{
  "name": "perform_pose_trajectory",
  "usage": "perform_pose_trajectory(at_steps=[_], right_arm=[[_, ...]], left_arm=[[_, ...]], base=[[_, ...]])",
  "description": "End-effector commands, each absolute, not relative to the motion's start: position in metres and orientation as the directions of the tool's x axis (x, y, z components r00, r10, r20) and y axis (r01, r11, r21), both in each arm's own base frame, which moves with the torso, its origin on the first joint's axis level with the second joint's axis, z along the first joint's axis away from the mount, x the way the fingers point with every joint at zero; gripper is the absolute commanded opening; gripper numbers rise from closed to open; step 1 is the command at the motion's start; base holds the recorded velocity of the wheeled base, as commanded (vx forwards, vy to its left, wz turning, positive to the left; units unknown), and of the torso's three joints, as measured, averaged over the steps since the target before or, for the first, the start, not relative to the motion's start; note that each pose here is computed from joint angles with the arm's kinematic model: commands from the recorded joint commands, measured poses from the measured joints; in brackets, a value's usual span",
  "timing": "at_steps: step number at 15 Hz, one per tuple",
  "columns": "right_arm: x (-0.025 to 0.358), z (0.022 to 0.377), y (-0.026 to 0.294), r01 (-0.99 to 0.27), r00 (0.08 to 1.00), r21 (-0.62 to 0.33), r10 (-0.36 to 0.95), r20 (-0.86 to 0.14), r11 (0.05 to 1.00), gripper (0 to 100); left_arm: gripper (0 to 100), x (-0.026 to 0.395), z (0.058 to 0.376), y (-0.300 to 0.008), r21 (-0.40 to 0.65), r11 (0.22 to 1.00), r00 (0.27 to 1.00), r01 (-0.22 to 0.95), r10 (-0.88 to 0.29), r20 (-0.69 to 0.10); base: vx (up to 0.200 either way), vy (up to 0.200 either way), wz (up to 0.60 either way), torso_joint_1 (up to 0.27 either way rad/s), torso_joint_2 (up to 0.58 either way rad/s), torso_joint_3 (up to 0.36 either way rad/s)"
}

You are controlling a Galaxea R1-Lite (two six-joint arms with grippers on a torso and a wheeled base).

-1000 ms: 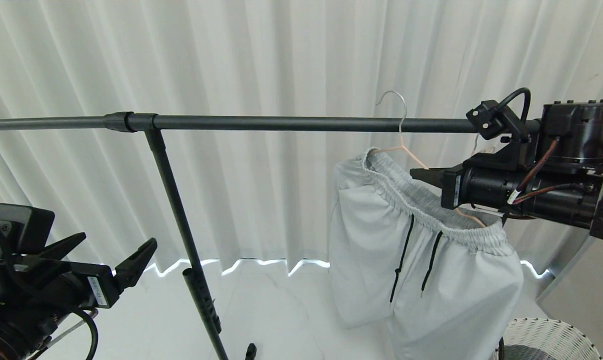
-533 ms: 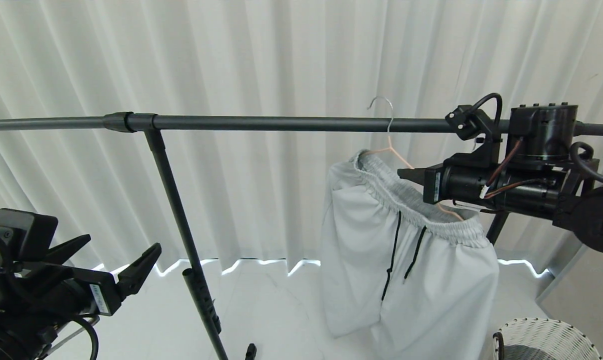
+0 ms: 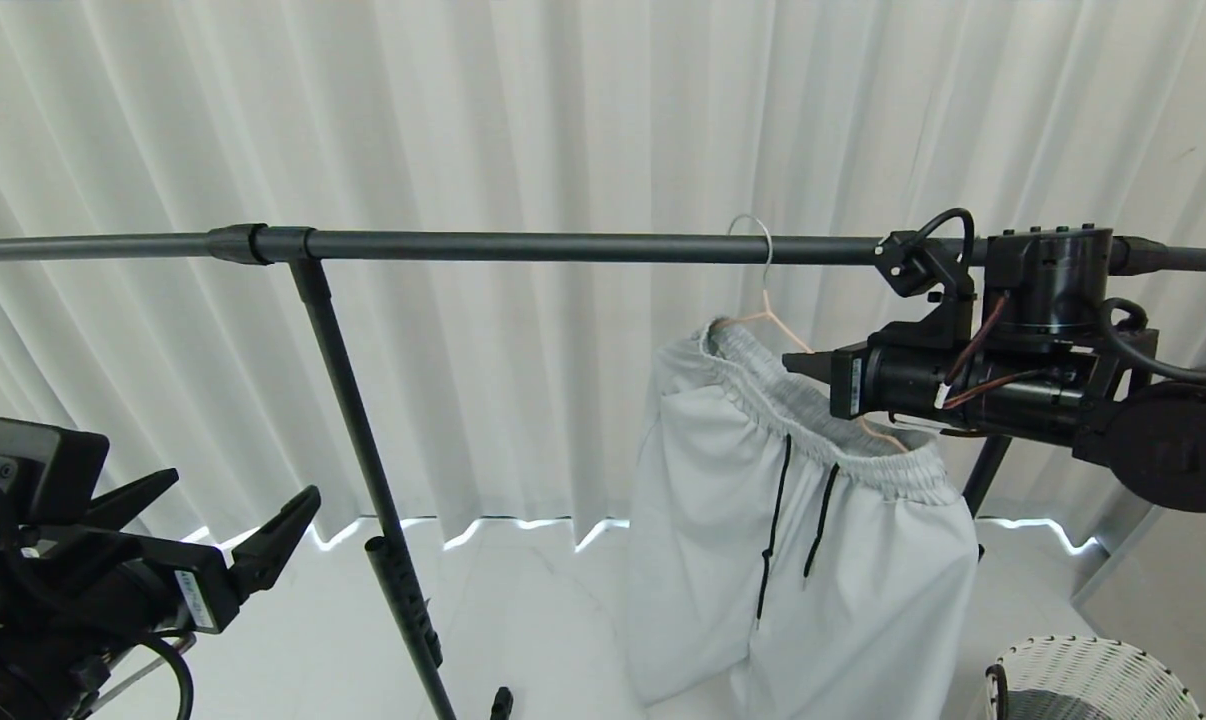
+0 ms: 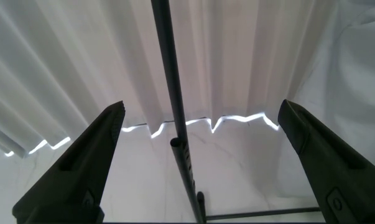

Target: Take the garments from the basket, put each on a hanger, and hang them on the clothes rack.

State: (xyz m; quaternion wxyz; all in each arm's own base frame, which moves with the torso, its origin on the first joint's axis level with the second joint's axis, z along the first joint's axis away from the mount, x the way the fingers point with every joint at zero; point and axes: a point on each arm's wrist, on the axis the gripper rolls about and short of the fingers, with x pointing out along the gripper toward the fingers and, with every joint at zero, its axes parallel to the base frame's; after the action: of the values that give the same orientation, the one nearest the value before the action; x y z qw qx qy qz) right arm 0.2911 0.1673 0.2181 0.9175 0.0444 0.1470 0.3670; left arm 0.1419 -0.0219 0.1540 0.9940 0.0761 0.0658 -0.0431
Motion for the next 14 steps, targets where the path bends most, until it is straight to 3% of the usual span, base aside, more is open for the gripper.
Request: perform_pose_trajectory(at_steps=[1, 9, 10, 14], right_arm=[[0.291, 0.214, 0.170, -0.665, 0.678, 0.192, 0.691, -0.250, 0.722, 0], [0.292, 0.212, 0.174, -0.673, 0.677, 0.188, 0.698, -0.234, 0.715, 0], [0.291, 0.213, 0.174, -0.675, 0.676, 0.187, 0.700, -0.231, 0.714, 100], [0.279, 0.227, 0.166, -0.671, 0.688, 0.199, 0.700, -0.191, 0.714, 100]], left_arm=[[100, 0.142, 0.154, -0.022, 0.146, 0.985, 0.988, 0.095, -0.075, -0.139], [100, 0.142, 0.153, -0.022, 0.146, 0.985, 0.987, 0.096, -0.075, -0.143], [100, 0.142, 0.152, -0.022, 0.146, 0.985, 0.986, 0.097, -0.075, -0.148], [100, 0.142, 0.151, -0.022, 0.147, 0.984, 0.985, 0.099, -0.076, -0.154]], base=[[0.000, 0.000, 0.00, 0.000, 0.00, 0.000], [0.000, 0.000, 0.00, 0.000, 0.00, 0.000], [0.000, 0.000, 0.00, 0.000, 0.00, 0.000], [0.000, 0.000, 0.00, 0.000, 0.00, 0.000]])
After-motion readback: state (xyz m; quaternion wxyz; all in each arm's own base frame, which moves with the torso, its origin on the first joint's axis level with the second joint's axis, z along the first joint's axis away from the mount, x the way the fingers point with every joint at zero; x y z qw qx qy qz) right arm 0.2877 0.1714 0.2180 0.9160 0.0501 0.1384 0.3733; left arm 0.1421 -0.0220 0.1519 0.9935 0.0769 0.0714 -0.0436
